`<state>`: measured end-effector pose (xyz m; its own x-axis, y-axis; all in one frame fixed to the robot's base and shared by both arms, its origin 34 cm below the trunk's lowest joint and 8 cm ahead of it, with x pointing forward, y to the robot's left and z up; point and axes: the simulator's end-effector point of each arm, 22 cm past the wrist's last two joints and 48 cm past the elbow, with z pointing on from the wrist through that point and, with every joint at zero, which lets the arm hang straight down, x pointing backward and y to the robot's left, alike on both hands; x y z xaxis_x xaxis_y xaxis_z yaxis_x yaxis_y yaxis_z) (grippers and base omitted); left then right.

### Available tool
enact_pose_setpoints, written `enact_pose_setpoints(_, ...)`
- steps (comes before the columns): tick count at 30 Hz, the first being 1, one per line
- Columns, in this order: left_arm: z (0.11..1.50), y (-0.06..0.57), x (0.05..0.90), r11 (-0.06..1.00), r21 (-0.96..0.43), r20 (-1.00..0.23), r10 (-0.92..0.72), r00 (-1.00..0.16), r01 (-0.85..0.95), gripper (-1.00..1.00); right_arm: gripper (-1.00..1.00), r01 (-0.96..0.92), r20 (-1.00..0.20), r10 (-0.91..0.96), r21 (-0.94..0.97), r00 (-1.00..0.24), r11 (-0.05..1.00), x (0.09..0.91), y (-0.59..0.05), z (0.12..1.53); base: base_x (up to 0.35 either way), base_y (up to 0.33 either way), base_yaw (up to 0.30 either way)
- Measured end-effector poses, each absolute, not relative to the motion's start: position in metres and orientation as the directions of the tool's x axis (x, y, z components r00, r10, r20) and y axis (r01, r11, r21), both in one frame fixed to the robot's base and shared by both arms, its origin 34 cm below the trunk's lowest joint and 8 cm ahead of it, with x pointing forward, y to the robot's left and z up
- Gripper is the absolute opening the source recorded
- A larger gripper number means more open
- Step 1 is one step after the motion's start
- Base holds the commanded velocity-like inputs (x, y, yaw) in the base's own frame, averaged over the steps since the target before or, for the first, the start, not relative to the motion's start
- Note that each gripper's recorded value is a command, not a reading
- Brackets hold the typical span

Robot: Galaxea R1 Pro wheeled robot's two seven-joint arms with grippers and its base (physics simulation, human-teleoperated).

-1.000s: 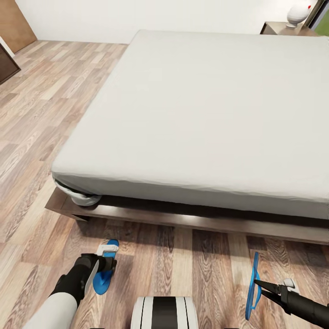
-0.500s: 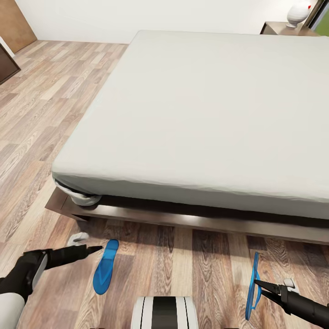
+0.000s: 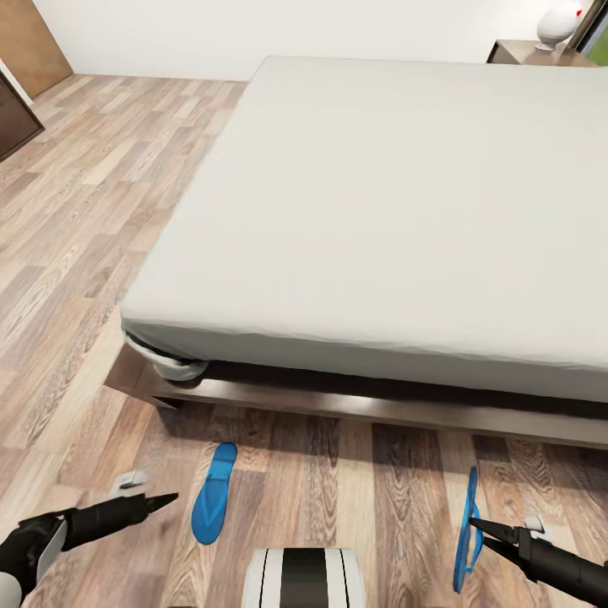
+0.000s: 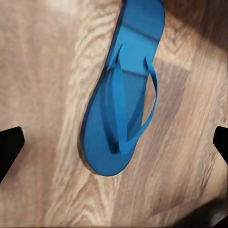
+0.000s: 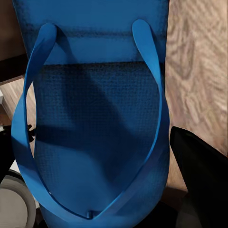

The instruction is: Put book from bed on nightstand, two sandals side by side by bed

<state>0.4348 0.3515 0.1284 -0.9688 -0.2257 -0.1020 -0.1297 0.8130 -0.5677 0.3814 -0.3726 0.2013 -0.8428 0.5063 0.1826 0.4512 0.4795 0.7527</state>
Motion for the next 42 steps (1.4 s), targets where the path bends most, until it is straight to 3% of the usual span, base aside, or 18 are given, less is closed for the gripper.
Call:
enact_pose_setpoints(13, 0.126, 0.35, 0.426, 0.807, -0.576, -0.102, -0.227, -0.969, -0.128, 1.0, -1.0, 0.407, 0.134, 0.487, 0.754, -0.863, 0.515, 0.393, -0.379, 0.205, 0.0, 0.058, 0.0)
enact_pose_setpoints(20, 0.126, 0.348, 0.425, 0.806, -0.577, -0.101, -0.227, -0.969, -0.129, 1.0, -1.0, 0.349, 0.068, 0.459, 0.749, -0.886, 0.563, 0.411, -0.387, 0.21, 0.062, 0.267, 0.0)
enact_pose_setpoints(23, 0.127, 0.349, 0.425, 0.806, -0.578, -0.101, -0.228, -0.968, -0.129, 1.0, -1.0, 0.347, 0.029, 0.441, 0.664, -0.897, 0.662, 0.414, -0.407, 0.196, 0.077, 0.303, 0.0)
enact_pose_setpoints(25, 0.127, 0.349, 0.425, 0.805, -0.578, -0.101, -0.228, -0.968, -0.13, 1.0, -1.0, 0.35, -0.018, 0.417, 0.512, -0.909, 0.785, 0.416, -0.441, 0.18, 0.078, 0.305, 0.0)
enact_pose_setpoints(27, 0.127, 0.348, 0.425, 0.805, -0.579, -0.1, -0.228, -0.969, -0.129, 1.0, -1.0, 0.354, -0.042, 0.404, 0.405, -0.914, 0.843, 0.417, -0.464, 0.172, 0.078, 0.305, 0.0)
enact_pose_setpoints(34, 0.127, 0.349, 0.425, 0.805, -0.579, -0.101, -0.231, -0.968, -0.132, 1.0, -1.0, 0.357, -0.052, 0.399, 0.352, -0.915, 0.865, 0.418, -0.476, 0.17, 0.063, 0.29, 0.0)
enact_pose_setpoints(42, 0.126, 0.349, 0.425, 0.805, -0.578, -0.101, -0.232, -0.968, -0.133, 1.0, -1.0, 0.357, -0.051, 0.398, 0.35, -0.916, 0.866, 0.418, -0.475, 0.17, -0.067, 0.049, 0.0)
